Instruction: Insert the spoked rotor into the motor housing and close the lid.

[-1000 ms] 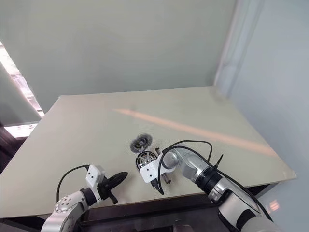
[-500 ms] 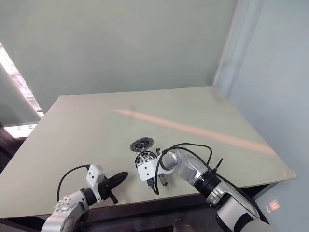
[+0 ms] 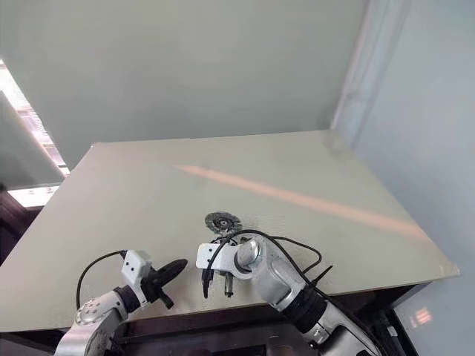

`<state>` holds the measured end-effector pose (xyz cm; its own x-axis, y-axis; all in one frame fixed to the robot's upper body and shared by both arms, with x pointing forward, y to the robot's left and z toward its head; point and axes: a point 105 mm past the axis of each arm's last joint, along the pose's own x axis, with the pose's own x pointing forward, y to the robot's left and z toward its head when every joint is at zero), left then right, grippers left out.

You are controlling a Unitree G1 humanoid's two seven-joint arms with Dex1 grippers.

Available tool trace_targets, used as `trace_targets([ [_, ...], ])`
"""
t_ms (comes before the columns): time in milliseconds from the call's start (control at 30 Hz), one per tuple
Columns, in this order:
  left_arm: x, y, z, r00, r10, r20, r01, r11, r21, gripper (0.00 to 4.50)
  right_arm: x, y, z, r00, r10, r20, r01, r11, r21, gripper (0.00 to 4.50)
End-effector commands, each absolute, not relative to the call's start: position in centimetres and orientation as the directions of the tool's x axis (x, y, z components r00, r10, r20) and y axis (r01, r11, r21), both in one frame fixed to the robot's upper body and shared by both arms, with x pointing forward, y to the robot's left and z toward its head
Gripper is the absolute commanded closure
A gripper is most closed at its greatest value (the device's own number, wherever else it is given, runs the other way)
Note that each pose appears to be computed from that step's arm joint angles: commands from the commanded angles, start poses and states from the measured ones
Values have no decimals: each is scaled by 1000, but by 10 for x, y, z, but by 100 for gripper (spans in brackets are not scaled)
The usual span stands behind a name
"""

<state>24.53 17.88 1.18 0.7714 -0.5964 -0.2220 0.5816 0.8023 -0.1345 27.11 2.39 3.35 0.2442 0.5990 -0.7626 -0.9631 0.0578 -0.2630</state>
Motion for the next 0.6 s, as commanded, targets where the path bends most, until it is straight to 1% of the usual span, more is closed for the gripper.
trace_targets([
  [33, 248, 193, 22, 808, -556, -196, 550, 830, -88, 450, 275, 40, 62, 315, 660, -682, -949, 196, -248, 441],
  [133, 247, 195, 23, 814, -546, -197, 541, 837, -85, 450, 274, 46, 65, 336, 669, -663, -939, 290, -183, 441],
  [367, 246, 190, 21, 818, -543, -190, 535, 839, -98, 450, 266, 58, 63, 360, 677, -642, -893, 448, -28, 441],
  [600, 245, 188, 21, 818, -544, -187, 534, 839, -104, 450, 266, 66, 59, 440, 632, -638, -823, 567, -5, 441],
])
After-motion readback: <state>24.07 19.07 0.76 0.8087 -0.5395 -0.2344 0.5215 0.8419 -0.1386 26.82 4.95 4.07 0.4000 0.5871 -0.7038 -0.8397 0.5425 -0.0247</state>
